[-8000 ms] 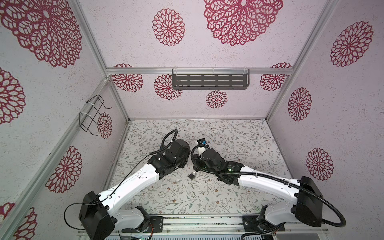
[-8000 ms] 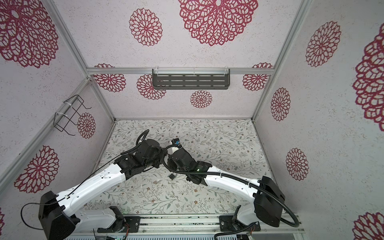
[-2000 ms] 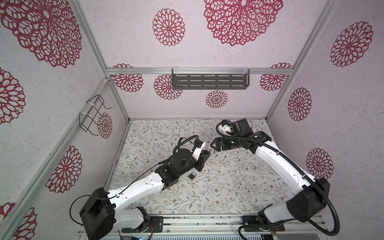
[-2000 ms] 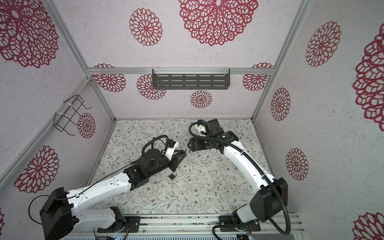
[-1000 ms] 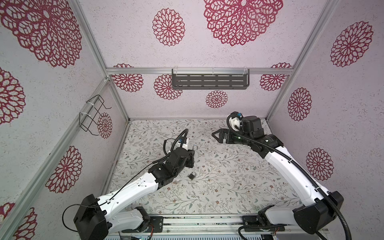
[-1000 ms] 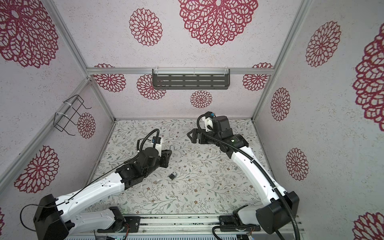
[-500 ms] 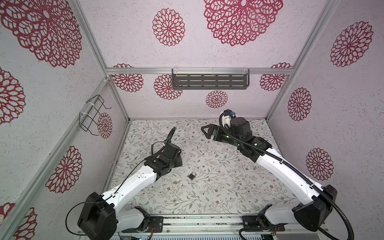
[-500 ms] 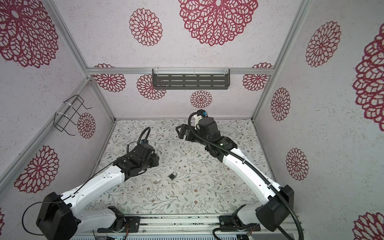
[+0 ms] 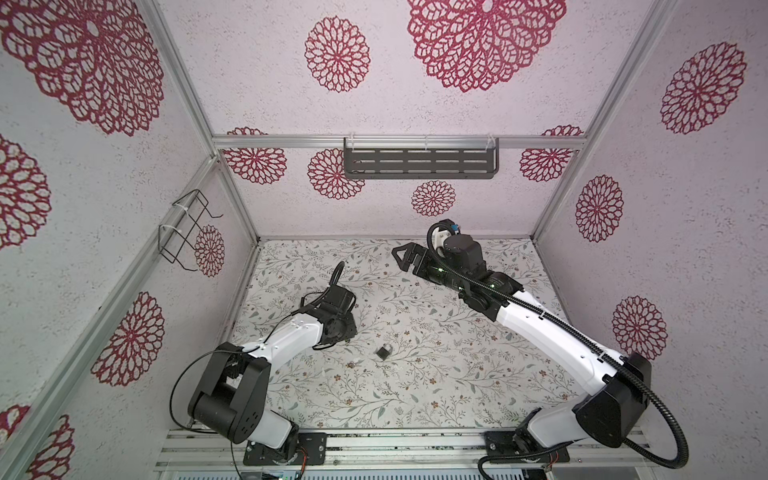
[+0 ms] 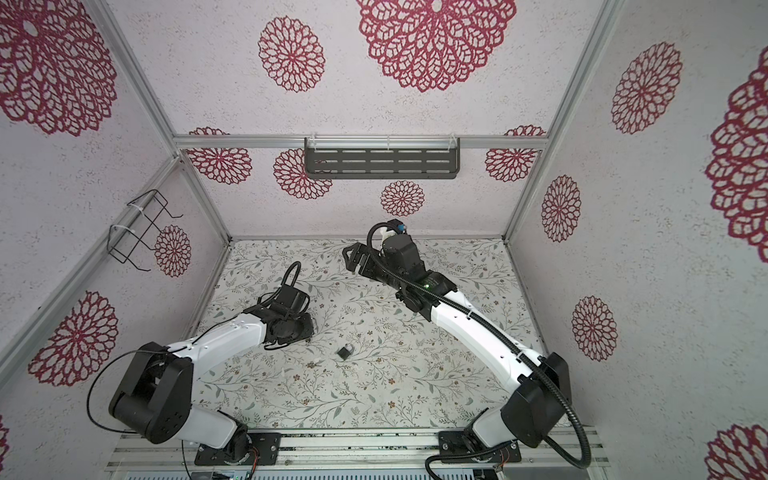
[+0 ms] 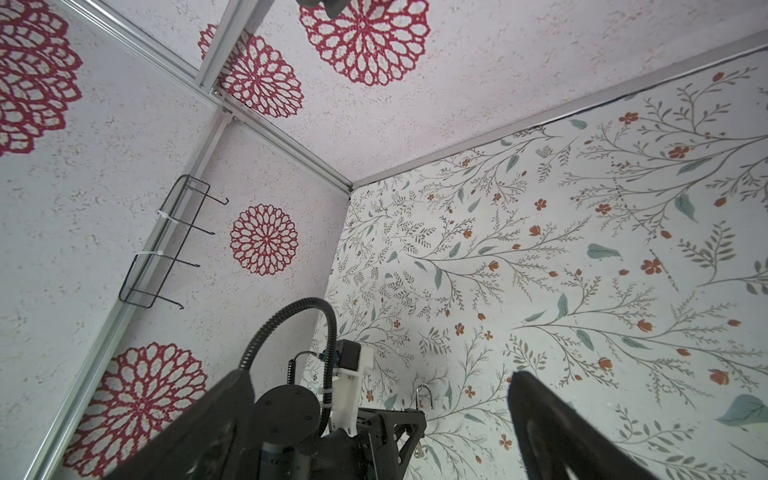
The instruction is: Unlock with the key
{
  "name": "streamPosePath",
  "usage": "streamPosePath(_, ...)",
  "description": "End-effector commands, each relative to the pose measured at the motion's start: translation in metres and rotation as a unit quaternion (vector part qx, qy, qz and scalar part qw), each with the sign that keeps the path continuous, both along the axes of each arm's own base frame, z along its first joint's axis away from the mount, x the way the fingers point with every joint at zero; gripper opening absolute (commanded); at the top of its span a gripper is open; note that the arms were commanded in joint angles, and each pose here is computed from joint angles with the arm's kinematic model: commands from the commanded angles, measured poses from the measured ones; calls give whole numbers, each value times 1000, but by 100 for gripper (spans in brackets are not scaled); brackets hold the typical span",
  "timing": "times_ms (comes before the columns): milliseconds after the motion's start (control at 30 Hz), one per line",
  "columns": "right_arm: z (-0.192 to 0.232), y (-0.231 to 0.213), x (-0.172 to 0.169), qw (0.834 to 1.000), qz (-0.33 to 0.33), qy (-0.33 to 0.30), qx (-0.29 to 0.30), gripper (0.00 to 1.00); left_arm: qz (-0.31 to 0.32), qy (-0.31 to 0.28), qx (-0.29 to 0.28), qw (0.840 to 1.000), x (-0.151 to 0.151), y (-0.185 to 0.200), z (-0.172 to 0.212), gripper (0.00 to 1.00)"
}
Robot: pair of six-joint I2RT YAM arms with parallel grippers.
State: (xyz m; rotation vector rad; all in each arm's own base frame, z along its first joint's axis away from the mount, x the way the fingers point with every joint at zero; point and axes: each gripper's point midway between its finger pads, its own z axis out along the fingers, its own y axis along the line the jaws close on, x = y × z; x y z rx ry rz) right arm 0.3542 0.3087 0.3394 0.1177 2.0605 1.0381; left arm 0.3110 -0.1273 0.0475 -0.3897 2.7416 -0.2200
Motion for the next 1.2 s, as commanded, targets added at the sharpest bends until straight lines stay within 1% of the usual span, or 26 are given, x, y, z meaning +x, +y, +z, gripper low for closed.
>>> streamPosePath(0, 40, -5, -2, 999, -17, -39, 33, 99, -4, 1, -2, 1000, 13, -1, 1, 0)
streamPosePath(133, 36, -5, -3, 999, -21, -44, 19, 99, 0, 22, 11, 1000, 17, 3, -11, 0)
streamPosePath(433, 41, -5, 0, 998, -30, -45, 27, 99, 8, 71, 47, 996, 21, 10, -34, 0)
streamPosePath(567, 32, -8, -2, 998, -37, -44, 37, 99, 13, 84, 66, 994, 19, 15, -37, 0)
streamPosePath(600, 31, -9, -2, 998, -38, -44, 40, 99, 14, 85, 69, 994, 19, 16, -38, 2)
streamPosePath(633, 31, -9, -2, 997, -39, -44, 40, 99, 15, 85, 71, 994, 18, 17, -38, 9)
streamPosePath(733, 33, -9, 1, 998, -42, -39, 29, 99, 16, 86, 69, 994, 17, 17, -38, 24)
streamPosePath(800, 33, -7, 0, 998, -37, -35, 28, 99, 16, 82, 63, 994, 16, 16, -36, 39)
streamPosePath(867, 28, -7, -2, 998, -34, -31, 33, 99, 16, 77, 56, 995, 16, 14, -32, 48)
streamPosePath(933, 24, -4, -5, 999, -27, -26, 36, 99, 14, 71, 48, 996, 17, 12, -26, 53)
streamPosePath(1033, 14, -2, -8, 1000, -17, -15, 18, 99, 14, 54, 30, 998, 17, 8, -14, 60)
streamPosePath(1167, -8, -1, -18, 1000, 10, -8, -24, 99, 19, 25, 5, 1000, 15, 6, 8, 62)
